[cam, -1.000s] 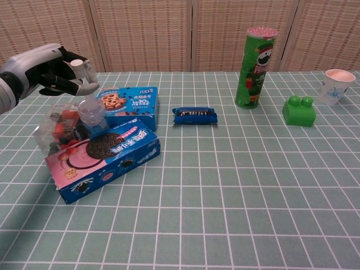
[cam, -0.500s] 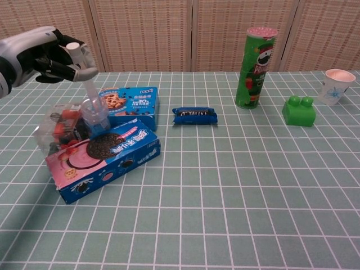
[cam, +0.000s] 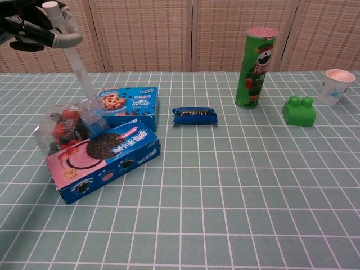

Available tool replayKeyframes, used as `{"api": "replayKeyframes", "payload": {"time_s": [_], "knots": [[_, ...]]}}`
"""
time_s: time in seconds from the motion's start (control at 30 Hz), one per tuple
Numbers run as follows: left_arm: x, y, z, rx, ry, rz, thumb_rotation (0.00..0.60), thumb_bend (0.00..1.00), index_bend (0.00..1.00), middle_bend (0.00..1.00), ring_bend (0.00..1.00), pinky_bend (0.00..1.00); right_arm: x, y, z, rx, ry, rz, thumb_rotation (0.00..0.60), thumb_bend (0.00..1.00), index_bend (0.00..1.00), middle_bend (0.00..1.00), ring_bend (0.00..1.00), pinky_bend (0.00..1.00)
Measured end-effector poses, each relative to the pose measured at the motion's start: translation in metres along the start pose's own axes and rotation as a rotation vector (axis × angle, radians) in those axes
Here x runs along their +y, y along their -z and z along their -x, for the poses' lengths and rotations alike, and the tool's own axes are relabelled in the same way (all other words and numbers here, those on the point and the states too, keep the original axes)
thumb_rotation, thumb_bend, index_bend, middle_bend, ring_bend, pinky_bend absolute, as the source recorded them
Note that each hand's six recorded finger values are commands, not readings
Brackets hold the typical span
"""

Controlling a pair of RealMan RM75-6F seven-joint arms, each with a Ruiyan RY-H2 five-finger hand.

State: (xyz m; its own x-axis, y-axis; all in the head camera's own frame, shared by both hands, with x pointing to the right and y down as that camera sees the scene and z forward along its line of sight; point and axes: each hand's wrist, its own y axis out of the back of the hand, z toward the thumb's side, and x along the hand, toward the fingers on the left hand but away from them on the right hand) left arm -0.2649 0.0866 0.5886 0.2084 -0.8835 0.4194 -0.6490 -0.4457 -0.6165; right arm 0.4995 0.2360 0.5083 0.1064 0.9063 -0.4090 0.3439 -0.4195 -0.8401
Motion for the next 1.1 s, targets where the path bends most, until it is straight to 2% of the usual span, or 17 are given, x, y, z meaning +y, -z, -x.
{"api": "replayKeyframes", "payload": {"time_s": [0.43,0.63,0.77,0.87,0.93,1.0,1.1], "knots": [[0.046,-0.018,0.022,0.009,0.001,0.048,0.600,0.57,0.76,1.00,1.00,1.00,-0.003,0.000,0.001,0.001,-0.009,-0.004,0.600,0.47,0.49,0.46,0.36,0.63],[0.054,-0.007,0.029,0.017,-0.013,-0.094,0.600,0.57,0.76,1.00,1.00,1.00,-0.004,0.000,0.002,0.000,-0.015,-0.006,0.600,0.47,0.49,0.46,0.36,0.63],[0.059,0.003,0.033,0.011,-0.070,-0.285,0.600,0.57,0.76,1.00,1.00,1.00,-0.006,0.000,0.002,-0.001,-0.021,-0.008,0.600,0.47,0.49,0.45,0.36,0.63],[0.062,0.010,0.036,0.015,-0.125,-0.376,0.600,0.57,0.76,1.00,1.00,1.00,-0.006,-0.001,0.002,0.001,-0.021,-0.008,0.600,0.47,0.49,0.45,0.36,0.63],[0.063,0.013,0.038,0.022,-0.134,-0.374,0.600,0.57,0.76,1.00,1.00,1.00,-0.006,-0.001,0.002,0.001,-0.020,-0.007,0.600,0.47,0.49,0.45,0.36,0.63],[0.062,0.015,0.038,0.031,-0.122,-0.325,0.600,0.57,0.76,1.00,1.00,1.00,-0.005,0.000,0.002,0.000,-0.018,-0.006,0.600,0.47,0.49,0.45,0.36,0.63],[0.061,0.018,0.038,0.041,-0.092,-0.187,0.600,0.57,0.76,1.00,1.00,1.00,-0.005,0.000,0.002,-0.002,-0.016,-0.005,0.600,0.47,0.49,0.46,0.36,0.63]]}}
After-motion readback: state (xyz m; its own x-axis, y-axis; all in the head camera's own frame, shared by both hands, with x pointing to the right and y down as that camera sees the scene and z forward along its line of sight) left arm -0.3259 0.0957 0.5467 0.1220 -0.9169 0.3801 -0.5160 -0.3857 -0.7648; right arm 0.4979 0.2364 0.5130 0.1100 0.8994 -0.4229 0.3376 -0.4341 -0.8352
